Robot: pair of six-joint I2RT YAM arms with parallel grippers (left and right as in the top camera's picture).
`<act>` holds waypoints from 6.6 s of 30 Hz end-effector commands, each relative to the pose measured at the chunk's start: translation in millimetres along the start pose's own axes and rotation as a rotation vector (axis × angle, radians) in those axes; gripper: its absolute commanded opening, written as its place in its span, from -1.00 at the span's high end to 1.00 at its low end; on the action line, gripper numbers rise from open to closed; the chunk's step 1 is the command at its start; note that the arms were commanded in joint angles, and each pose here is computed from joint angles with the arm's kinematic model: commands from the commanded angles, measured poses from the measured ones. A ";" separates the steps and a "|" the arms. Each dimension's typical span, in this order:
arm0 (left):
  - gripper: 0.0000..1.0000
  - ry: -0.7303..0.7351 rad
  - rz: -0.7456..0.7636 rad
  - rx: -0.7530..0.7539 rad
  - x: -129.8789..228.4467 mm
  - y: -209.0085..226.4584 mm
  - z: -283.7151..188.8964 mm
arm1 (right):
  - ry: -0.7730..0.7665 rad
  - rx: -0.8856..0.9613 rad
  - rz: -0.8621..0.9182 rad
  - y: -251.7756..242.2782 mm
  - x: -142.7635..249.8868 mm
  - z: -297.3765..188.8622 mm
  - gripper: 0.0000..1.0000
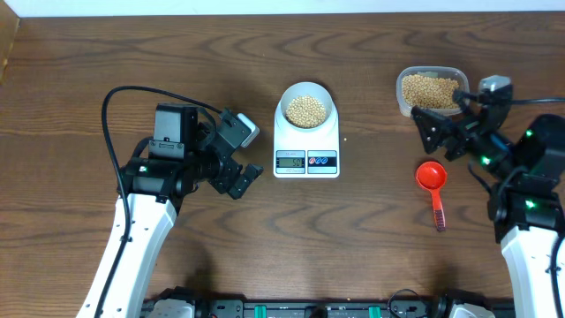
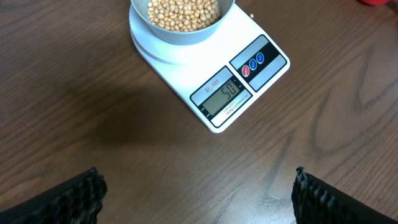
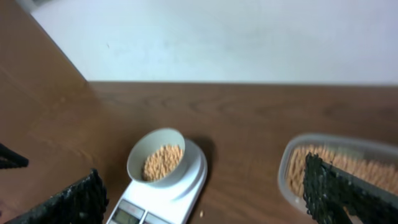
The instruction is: Scoop item into bowl and weigh 50g on scale
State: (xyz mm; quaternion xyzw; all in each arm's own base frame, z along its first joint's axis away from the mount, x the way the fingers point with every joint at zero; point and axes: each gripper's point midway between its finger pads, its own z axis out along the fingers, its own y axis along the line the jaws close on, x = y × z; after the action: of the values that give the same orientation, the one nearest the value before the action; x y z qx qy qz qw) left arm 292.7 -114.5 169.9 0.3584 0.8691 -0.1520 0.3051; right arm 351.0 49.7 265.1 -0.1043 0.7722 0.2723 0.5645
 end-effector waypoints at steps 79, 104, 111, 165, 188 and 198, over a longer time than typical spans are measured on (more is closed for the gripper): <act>-0.96 -0.017 0.020 -0.021 -7.7 3.7 -5.7 | -0.009 0.174 -0.266 59.5 7.7 -108.8 -0.98; -0.96 -0.017 0.020 -0.021 -7.7 3.7 -5.7 | 0.110 0.206 -0.157 49.2 44.0 -108.8 -0.98; -0.96 -0.017 0.020 -0.021 -7.7 3.7 -5.7 | 0.112 0.177 -0.186 57.1 43.4 -104.4 -0.99; -0.96 -0.017 0.020 -0.021 -7.7 3.7 -5.7 | -0.305 0.281 -0.500 58.5 56.0 -109.8 -0.98; -0.96 -0.017 0.020 -0.021 -7.7 3.7 -5.7 | -0.391 0.285 -0.537 36.0 85.0 -84.4 -0.98; -0.96 -0.017 0.020 -0.021 -7.7 3.7 -5.7 | -0.346 0.255 -0.472 36.0 97.2 -78.3 -0.99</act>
State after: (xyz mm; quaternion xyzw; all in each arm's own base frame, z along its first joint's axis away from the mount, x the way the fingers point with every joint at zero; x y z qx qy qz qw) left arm 292.7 -114.5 169.9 0.3586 0.8690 -0.1519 0.3051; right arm 237.0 49.8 208.5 -0.1698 0.6363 0.0334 0.7518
